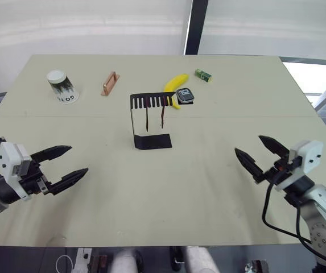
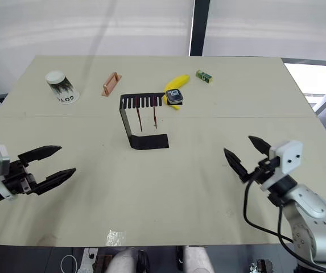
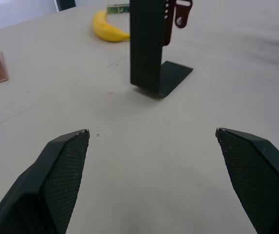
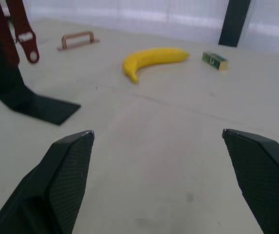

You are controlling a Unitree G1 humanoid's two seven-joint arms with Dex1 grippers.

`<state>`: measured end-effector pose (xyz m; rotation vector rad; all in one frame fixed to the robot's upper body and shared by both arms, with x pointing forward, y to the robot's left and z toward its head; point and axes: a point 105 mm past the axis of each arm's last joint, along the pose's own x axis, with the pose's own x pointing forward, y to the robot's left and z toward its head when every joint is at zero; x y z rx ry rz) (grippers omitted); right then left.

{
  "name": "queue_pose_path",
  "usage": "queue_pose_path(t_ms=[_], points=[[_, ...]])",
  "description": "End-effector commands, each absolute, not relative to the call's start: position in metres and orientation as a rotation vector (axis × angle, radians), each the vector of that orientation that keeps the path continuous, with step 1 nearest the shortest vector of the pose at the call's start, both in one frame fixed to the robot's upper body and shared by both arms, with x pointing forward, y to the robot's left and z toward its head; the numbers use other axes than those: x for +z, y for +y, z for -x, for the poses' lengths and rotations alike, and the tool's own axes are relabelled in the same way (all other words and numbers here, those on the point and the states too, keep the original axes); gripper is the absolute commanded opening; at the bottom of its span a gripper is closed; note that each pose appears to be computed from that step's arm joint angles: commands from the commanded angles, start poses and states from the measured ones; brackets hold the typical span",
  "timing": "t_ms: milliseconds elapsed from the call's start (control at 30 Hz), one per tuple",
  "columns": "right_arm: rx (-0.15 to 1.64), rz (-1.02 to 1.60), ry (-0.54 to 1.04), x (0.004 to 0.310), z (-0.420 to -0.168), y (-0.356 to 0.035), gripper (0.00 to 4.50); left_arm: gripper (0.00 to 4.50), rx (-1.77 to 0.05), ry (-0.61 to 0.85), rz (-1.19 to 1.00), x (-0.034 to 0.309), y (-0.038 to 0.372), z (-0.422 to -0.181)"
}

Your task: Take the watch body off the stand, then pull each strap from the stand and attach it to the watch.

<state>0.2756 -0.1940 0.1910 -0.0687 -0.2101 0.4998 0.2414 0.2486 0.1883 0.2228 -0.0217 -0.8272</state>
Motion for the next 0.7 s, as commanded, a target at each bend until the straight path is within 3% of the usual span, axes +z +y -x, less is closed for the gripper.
queue_pose_path(t_ms=[33, 333, 700], points=[[0.487, 0.033, -0.316, 0.228, -0.275, -0.156, 4.50, 4.47, -0.920, -0.148, -0.218, 0.215, 0.215, -0.239], [0.425, -0.006, -0.386, 0.284, -0.295, -0.102, 4.50, 4.47, -0.989, -0.303, -0.209, 0.247, 0.171, -0.250], [0.402, -0.020, -0.260, 0.286, -0.318, -0.075, 4.50, 4.47, -1.029, -0.350, -0.212, 0.251, 0.149, -0.255]])
